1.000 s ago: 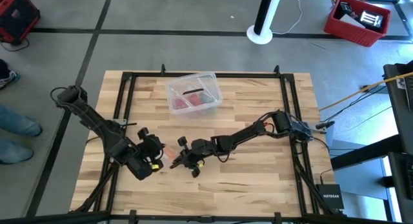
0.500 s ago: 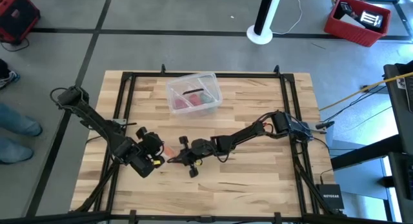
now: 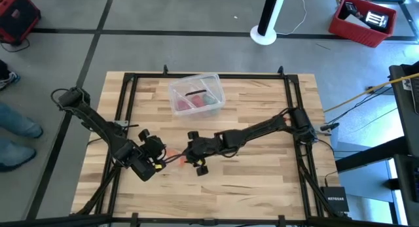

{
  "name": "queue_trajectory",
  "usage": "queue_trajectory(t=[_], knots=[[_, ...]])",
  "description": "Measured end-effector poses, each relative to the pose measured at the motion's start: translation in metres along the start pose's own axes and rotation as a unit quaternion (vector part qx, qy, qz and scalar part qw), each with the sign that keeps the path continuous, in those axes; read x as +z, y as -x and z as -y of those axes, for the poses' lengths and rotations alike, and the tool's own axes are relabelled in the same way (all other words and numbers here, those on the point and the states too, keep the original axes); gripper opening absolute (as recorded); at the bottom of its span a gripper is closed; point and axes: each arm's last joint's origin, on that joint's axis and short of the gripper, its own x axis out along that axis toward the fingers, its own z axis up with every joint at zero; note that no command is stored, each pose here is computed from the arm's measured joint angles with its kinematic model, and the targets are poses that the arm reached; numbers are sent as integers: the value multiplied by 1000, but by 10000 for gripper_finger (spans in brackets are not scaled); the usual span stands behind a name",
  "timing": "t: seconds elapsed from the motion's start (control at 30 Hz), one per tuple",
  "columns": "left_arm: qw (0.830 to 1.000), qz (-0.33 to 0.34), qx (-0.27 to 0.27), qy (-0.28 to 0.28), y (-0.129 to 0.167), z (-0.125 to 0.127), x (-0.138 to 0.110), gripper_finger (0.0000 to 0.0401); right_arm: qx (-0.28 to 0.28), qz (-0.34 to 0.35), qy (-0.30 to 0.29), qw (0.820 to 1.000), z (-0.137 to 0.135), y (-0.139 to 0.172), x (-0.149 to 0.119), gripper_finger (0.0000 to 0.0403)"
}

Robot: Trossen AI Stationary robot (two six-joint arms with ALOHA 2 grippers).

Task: Roll bandage
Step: Put the rolled orange bandage into the transparent zip bag

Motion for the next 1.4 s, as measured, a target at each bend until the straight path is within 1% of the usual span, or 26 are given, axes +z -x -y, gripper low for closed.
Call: queue_trajectory(t=[0.07, 0.13, 0.2, 0.27, 0.3, 0.37, 0.43, 0.57, 0.67, 0.77, 0.8, 0.97, 1.03, 1.1, 1.17, 1.3, 1.4], knots=[[1000, -1, -1, 6, 0, 0, 0, 1, 4, -30, -13, 999, 0, 4, -4, 206], [1000, -12, -7, 16, 0, 1, -1, 1, 4, -41, -34, 999, 0, 5, -7, 219], [999, -36, -18, 18, 2, 1, -4, 1, 5, -49, -45, 998, -3, 0, -19, 229], [998, -49, -26, 19, 5, 3, -7, 1, 4, -41, -55, 998, -6, -10, -34, 236], [998, -53, -25, 12, 7, 2, -8, 1, 4, -32, -63, 998, -8, -17, -42, 238], [998, -59, -16, -3, 14, 1, -3, 1, 1, 3, -70, 998, -9, -25, -49, 239], [998, -66, 7, -22, 23, -3, 4, 1, -3, 37, -77, 996, -10, -33, -51, 238], [995, -66, 44, -54, 35, -10, 15, 1, 0, 81, -77, 994, -17, -54, -62, 237], [992, -73, 70, -70, 36, -16, 15, 0, -27, 121, -79, 989, -23, -64, -64, 237], [992, -75, 80, -65, 36, -19, 15, 0, -90, 105, -105, 985, -30, -72, -75, 237], [992, -74, 79, -63, 36, -18, 15, 0, -103, 101, -109, 983, -32, -74, -78, 237], [993, -73, 75, -60, 36, -17, 15, 0, -98, 108, -115, 983, -42, -75, -78, 237], [993, -72, 75, -56, 35, -17, 15, 0, -114, 106, -105, 982, -43, -75, -78, 237], [993, -72, 75, -53, 35, -17, 15, 0, -117, 111, -103, 982, -43, -75, -77, 237], [994, -70, 71, -50, 35, -16, 15, 0, -109, 118, -105, 981, -41, -78, -80, 237], [994, -69, 64, -48, 35, -14, 15, 0, -94, 106, -104, 984, -39, -91, -90, 237], [995, -68, 63, -48, 35, -14, 15, 0, -91, 109, -103, 984, -40, -96, -87, 228]])
